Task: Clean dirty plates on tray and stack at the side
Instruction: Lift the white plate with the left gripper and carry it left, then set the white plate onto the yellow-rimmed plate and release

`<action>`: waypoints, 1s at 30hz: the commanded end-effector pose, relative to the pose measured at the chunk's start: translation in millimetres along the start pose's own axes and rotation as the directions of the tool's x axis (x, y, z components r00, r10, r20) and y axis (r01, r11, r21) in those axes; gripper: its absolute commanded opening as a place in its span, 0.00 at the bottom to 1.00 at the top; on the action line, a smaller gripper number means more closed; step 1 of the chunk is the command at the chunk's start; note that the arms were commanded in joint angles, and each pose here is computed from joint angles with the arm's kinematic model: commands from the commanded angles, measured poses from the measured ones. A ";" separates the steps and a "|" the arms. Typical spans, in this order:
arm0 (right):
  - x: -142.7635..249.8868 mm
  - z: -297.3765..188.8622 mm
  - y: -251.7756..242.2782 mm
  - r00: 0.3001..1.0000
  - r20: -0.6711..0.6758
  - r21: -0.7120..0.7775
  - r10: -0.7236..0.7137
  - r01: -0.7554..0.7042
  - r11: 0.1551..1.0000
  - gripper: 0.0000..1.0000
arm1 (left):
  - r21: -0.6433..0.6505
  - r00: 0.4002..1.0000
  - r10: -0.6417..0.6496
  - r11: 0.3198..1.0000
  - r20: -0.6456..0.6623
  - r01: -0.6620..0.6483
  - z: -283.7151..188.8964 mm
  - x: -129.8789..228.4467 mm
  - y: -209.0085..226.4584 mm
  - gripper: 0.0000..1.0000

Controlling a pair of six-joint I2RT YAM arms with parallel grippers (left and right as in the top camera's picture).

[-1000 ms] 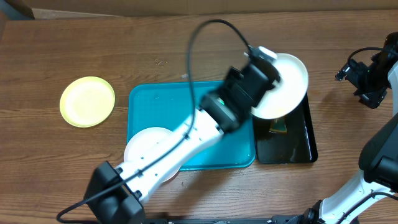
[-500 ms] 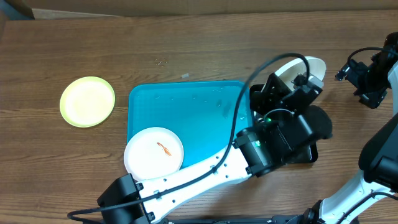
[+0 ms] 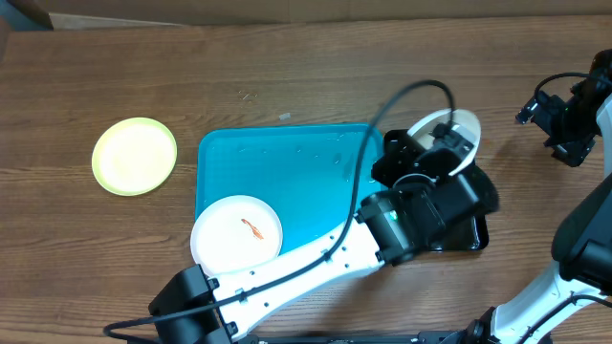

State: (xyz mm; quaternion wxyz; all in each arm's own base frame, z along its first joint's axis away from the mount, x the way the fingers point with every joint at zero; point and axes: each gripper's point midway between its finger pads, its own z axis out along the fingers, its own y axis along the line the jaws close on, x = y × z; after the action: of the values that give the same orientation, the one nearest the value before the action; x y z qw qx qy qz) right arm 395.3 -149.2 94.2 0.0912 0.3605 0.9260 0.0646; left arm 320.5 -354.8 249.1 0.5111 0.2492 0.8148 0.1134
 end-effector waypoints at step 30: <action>-4.8 -10.1 4.4 1.000 0.029 -0.015 0.000 0.001 1.000 1.00 | -0.771 -0.013 -0.982 0.141 -0.190 0.621 44.7 350.9 430.8 0.04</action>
State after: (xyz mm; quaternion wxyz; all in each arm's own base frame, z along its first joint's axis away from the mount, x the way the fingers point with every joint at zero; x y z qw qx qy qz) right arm 395.7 -148.2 94.4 0.0913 0.3604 0.9259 0.0677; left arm 382.7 145.6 145.7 0.1669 -0.4470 0.8787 0.0156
